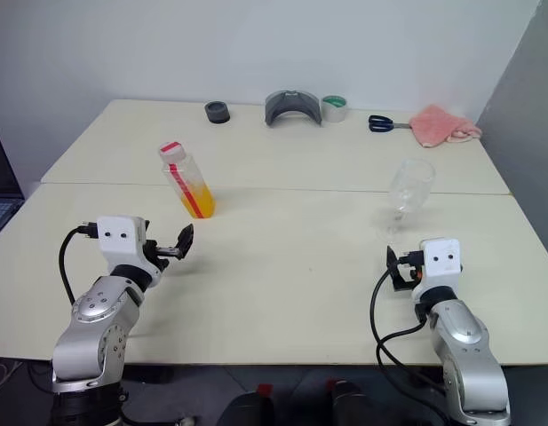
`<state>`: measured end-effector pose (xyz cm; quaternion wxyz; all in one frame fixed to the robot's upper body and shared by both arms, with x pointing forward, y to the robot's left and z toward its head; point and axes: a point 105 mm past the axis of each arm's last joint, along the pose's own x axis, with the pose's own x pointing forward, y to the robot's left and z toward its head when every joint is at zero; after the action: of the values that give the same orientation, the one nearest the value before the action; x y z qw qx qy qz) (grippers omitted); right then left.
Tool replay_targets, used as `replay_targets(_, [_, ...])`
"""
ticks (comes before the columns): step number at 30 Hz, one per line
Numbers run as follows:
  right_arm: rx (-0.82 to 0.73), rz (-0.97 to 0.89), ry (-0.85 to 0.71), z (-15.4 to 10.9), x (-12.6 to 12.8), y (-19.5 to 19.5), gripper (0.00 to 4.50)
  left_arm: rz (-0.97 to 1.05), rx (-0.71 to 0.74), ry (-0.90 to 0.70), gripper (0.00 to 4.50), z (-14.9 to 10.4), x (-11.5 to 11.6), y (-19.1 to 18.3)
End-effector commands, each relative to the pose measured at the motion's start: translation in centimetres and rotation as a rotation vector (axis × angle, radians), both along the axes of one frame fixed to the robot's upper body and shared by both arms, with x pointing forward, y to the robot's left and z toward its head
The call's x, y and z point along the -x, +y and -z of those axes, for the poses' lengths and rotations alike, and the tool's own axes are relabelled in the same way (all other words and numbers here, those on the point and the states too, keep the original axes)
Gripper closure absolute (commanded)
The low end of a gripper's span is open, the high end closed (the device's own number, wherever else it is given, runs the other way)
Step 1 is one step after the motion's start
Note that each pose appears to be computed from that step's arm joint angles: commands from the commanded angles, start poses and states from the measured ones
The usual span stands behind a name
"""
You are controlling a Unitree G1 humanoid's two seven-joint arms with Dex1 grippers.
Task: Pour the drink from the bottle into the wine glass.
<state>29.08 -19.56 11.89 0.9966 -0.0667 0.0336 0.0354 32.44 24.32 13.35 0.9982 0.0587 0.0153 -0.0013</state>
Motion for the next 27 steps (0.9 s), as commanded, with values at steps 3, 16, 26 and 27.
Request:
replay_targets(3, [0.012, 0.000, -0.064, -1.58, -0.07, 0.04, 0.00, 0.018, -0.037, -0.062, 0.04, -1.69, 0.19, -0.44])
replay_targets(16, [0.019, -0.001, -0.064, -1.66, 0.03, -0.08, 0.00, 0.015, -0.028, -0.058, 0.04, -1.49, 0.15, -0.29])
replay_targets(26, [0.023, 0.007, -0.072, -1.98, 0.02, -0.33, 0.00, 0.019, -0.020, -0.064, 0.04, -1.58, -0.09, -0.39])
replay_targets(27, [0.023, 0.008, -0.074, -2.04, 0.01, -0.37, 0.00, 0.020, -0.019, -0.065, 0.04, -1.59, -0.11, -0.42])
